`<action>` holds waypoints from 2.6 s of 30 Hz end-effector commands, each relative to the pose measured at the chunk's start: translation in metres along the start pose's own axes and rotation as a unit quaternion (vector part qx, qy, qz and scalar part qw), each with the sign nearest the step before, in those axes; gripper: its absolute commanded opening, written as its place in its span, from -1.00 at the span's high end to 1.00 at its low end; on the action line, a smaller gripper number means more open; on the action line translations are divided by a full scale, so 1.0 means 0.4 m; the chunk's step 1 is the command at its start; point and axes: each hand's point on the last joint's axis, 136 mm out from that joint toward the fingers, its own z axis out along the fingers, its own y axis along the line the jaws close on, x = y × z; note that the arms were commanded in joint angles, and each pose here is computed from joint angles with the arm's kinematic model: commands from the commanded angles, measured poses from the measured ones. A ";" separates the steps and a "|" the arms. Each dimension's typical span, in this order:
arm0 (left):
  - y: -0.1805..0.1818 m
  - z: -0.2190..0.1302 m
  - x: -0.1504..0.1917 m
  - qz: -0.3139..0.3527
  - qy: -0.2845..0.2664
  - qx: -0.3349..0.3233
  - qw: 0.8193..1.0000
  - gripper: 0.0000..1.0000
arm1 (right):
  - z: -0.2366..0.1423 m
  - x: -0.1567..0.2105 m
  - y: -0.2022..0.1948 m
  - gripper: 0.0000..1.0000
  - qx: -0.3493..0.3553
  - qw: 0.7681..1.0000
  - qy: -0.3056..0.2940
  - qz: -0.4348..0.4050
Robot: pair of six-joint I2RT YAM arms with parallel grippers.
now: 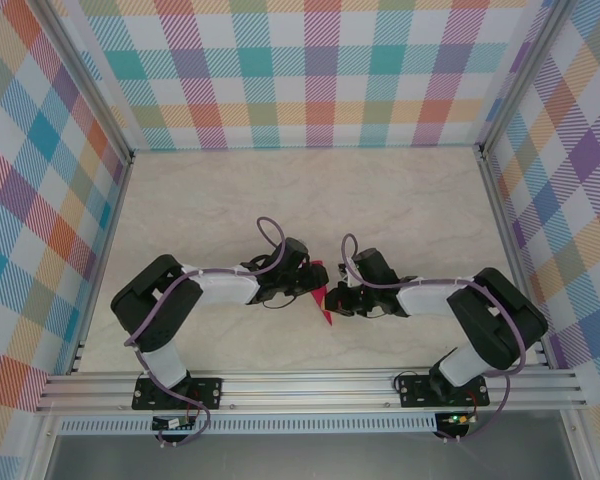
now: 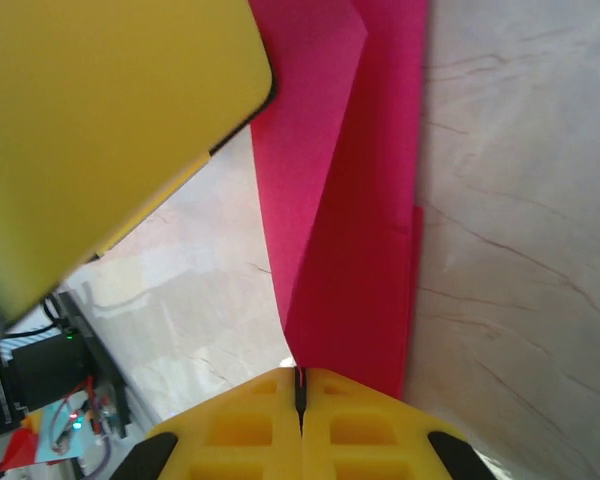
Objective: Fold a paper plane with a square sheet of paper (pick it up from the middle)
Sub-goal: Fold the wing for the fifth time at the center of the table.
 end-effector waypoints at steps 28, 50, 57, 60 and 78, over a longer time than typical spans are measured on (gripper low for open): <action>-0.052 -0.046 0.023 0.043 -0.009 0.050 0.998 0.02 | 0.035 0.000 -0.033 0.90 -0.051 0.988 -0.008 0.146; -0.007 0.026 0.013 0.058 -0.002 -0.003 0.998 0.04 | 0.001 0.002 -0.053 0.54 0.026 0.996 -0.010 0.083; 0.013 0.046 0.024 0.055 0.013 -0.021 0.998 0.04 | 0.008 0.021 -0.113 0.68 0.076 0.991 0.000 0.109; 0.020 0.047 0.028 0.053 0.016 -0.025 0.998 0.04 | 0.009 0.023 -0.118 0.74 0.075 0.991 -0.002 0.114; 0.088 0.075 0.074 0.037 0.057 -0.071 0.995 0.05 | -0.011 0.050 -0.136 0.75 0.101 0.986 0.007 0.133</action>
